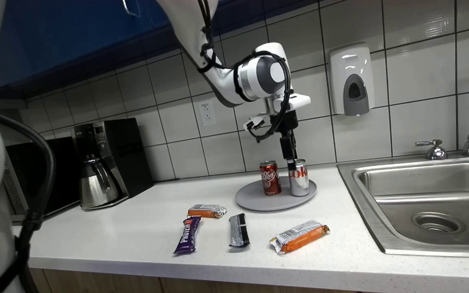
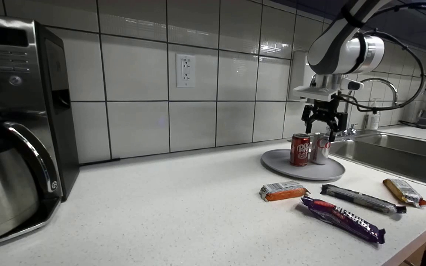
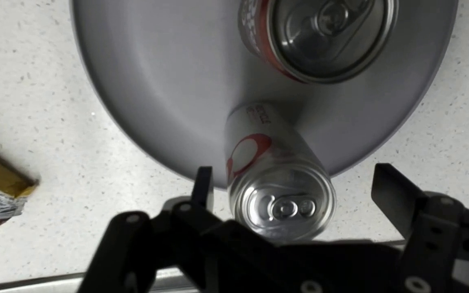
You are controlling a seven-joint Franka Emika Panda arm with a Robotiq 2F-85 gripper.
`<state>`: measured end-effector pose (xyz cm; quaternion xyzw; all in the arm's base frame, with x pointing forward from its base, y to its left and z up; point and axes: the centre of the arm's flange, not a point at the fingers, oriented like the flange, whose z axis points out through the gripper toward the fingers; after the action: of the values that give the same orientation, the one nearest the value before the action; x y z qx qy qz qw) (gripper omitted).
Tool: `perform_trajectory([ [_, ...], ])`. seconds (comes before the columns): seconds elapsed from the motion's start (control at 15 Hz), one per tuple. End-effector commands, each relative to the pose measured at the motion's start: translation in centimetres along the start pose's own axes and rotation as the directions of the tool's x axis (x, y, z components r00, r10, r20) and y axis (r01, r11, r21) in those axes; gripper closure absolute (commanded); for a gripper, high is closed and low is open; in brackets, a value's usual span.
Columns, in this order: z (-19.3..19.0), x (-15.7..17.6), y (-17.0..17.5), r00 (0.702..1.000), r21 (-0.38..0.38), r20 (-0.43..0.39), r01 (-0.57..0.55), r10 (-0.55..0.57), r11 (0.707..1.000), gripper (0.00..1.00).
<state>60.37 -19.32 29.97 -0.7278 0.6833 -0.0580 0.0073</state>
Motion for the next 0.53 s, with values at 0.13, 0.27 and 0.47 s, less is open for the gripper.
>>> perform_trajectory([
  [0.13,0.96,1.62,-0.95,1.000,0.002,0.007,-0.010,0.010,1.000,0.00],
  [0.27,1.20,1.77,-0.93,1.000,-0.001,0.007,-0.011,0.011,1.000,0.00],
  [0.47,1.29,1.82,-0.96,1.000,-0.006,0.009,-0.010,0.010,1.000,0.00],
])
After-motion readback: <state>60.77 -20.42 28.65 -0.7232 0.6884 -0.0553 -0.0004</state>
